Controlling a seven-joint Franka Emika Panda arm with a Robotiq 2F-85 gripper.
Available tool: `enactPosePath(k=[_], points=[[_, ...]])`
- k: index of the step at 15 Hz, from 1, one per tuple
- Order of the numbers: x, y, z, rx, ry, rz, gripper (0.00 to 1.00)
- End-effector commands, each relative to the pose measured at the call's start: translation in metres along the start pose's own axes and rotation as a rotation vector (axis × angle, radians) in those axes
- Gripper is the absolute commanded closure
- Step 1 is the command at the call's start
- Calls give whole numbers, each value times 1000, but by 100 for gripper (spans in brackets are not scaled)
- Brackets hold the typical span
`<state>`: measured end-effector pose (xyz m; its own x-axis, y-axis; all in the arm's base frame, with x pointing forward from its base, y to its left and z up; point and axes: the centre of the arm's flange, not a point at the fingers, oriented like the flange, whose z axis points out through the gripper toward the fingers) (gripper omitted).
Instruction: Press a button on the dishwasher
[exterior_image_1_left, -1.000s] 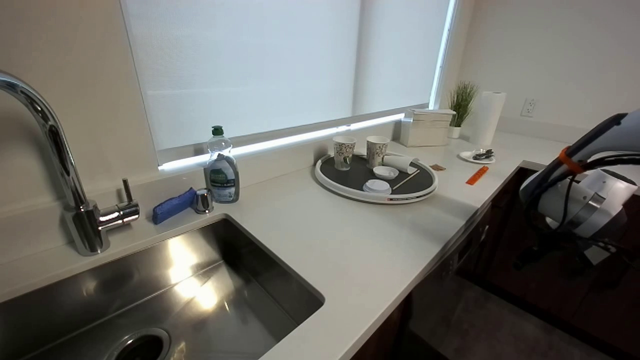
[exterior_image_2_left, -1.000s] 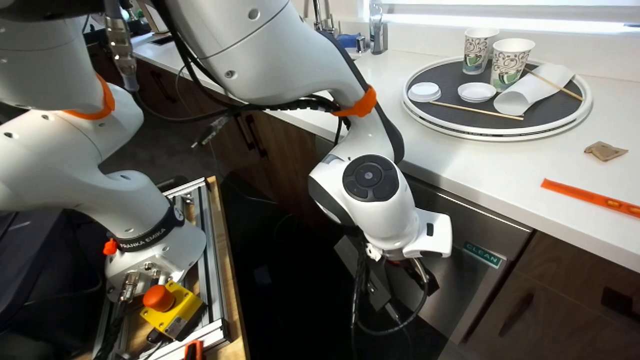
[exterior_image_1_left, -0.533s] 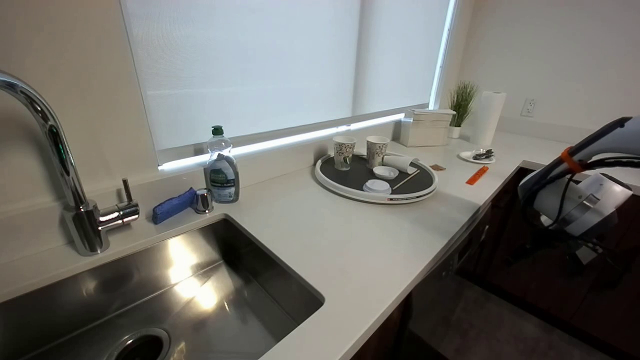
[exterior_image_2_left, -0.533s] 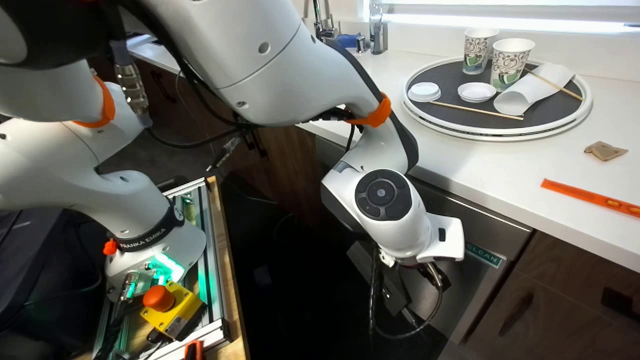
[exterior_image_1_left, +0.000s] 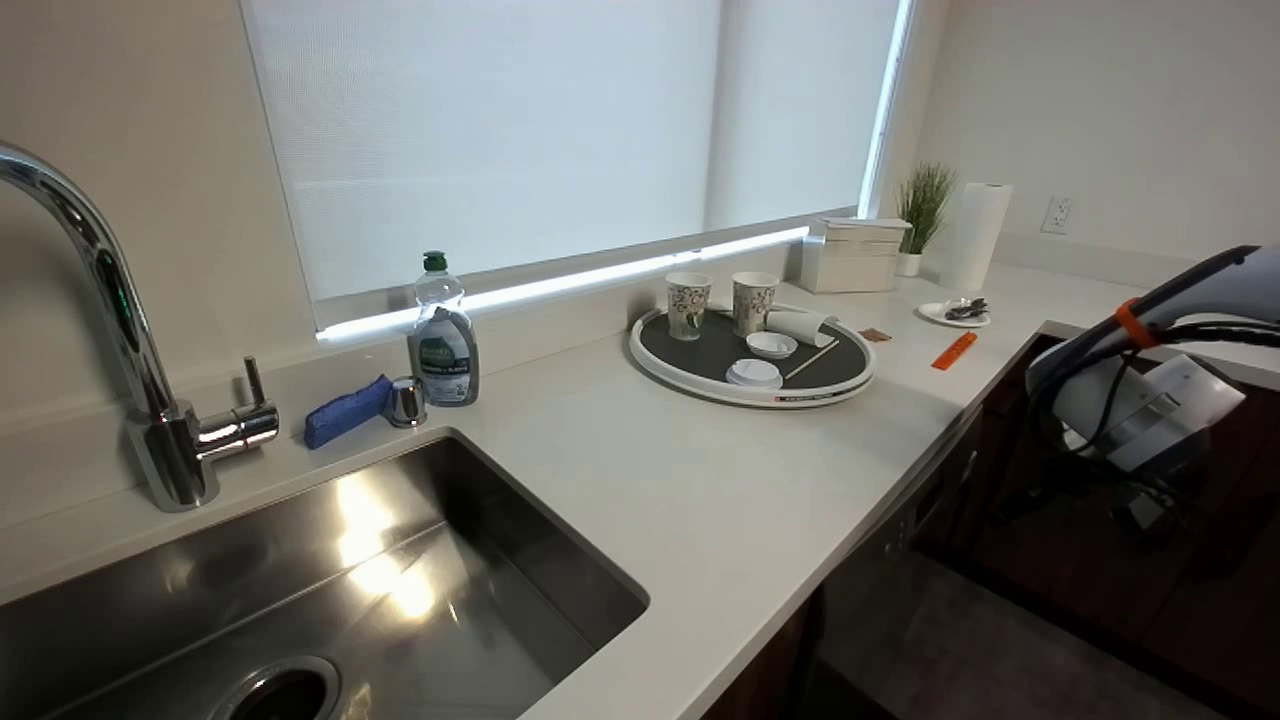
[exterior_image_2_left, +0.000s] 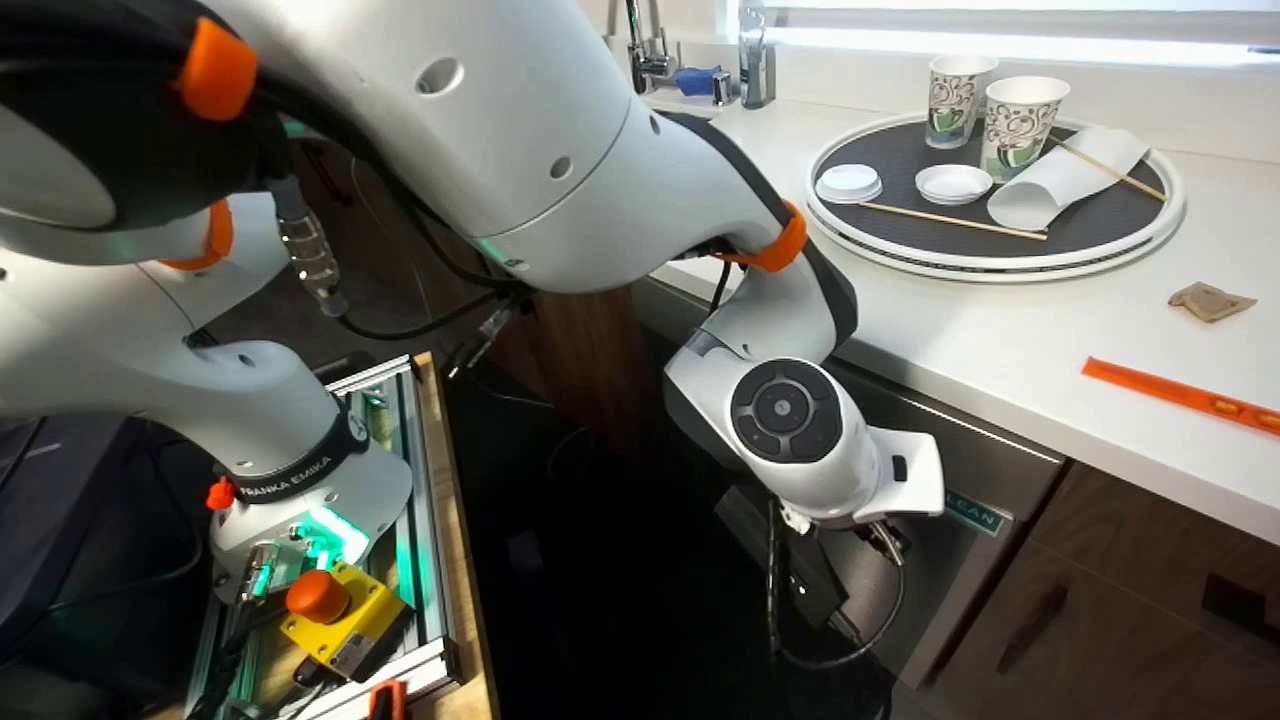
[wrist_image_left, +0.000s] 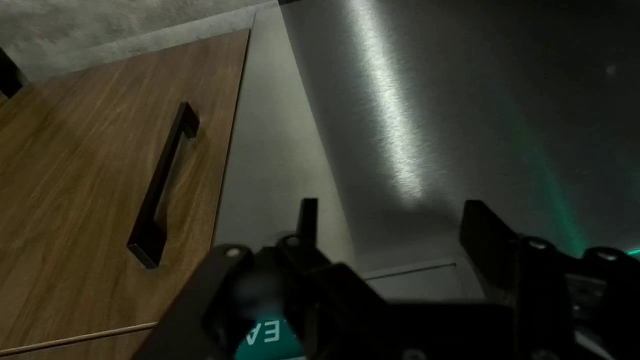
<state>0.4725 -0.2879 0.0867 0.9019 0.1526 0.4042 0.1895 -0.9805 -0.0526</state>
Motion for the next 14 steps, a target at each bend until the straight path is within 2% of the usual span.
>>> enactPosePath(k=[1,7,14], points=[[0,1,14,-9,43,-37,55],[8,3,19,-27,73,-63,99],[19,9,26,-57,98,-71,100]])
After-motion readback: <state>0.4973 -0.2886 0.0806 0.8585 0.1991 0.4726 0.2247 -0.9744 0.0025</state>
